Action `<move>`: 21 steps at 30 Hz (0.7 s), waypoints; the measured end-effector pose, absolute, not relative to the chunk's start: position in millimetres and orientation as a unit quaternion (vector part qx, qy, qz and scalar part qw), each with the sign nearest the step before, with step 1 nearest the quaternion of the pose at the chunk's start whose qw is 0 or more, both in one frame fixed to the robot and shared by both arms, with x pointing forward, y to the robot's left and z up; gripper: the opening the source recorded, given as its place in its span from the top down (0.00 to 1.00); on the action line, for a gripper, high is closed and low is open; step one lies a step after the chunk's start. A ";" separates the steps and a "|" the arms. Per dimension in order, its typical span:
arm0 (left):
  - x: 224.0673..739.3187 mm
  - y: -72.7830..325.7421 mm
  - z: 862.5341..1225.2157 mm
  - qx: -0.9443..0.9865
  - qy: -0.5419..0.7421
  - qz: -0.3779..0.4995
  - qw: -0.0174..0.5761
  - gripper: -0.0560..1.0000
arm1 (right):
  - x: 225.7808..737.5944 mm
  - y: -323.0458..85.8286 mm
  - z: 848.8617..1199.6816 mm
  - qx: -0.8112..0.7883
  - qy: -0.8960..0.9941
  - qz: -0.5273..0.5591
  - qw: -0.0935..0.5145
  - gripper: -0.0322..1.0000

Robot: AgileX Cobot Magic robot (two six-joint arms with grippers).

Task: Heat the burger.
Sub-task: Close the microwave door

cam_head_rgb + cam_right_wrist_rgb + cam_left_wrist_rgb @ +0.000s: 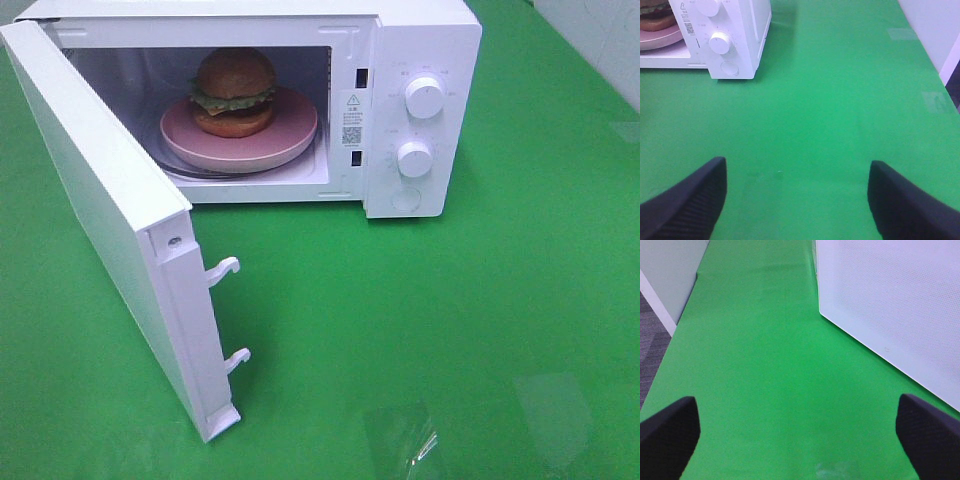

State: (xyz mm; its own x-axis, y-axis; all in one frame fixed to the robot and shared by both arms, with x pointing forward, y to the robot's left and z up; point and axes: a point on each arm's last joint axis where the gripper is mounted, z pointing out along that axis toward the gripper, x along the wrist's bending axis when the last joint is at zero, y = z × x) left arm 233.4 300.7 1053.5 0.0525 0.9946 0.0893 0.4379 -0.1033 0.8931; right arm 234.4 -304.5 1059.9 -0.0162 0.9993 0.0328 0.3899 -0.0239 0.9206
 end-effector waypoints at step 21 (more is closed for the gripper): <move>233.4 300.7 1053.5 0.632 0.567 0.390 0.356 0.01 | 234.4 -304.5 1059.9 0.591 0.588 0.403 0.378 0.23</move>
